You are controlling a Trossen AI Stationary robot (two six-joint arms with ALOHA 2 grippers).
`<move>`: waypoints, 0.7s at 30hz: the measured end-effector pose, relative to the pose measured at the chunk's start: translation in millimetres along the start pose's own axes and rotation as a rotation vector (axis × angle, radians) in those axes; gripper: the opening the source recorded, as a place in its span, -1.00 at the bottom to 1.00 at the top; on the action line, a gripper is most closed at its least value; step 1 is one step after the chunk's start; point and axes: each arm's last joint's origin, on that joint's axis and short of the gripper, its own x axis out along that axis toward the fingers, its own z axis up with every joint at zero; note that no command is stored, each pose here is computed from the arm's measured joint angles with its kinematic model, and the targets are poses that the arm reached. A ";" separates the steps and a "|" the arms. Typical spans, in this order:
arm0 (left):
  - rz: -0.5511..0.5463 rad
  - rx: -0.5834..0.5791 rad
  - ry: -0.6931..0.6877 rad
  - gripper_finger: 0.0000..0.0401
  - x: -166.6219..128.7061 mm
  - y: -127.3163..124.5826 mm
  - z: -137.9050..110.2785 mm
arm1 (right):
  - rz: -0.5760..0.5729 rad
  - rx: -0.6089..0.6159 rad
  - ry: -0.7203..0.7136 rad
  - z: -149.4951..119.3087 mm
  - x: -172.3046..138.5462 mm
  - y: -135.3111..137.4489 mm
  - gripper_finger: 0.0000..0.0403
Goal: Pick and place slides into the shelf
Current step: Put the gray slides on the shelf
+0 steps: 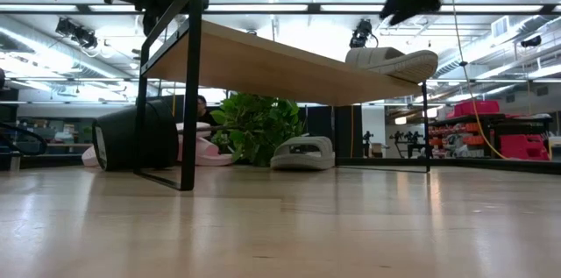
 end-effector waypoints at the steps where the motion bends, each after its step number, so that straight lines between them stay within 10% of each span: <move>1: 0.004 -0.004 -0.001 -0.82 0.0 0.1 0.0 | 0.040 0.013 0.005 1.9 10.3 -4.6 0.18; 21: 0.008 -0.003 -0.001 -0.81 0.0 0.3 0.0 | 0.321 0.330 0.241 52.2 142.6 -109.9 0.18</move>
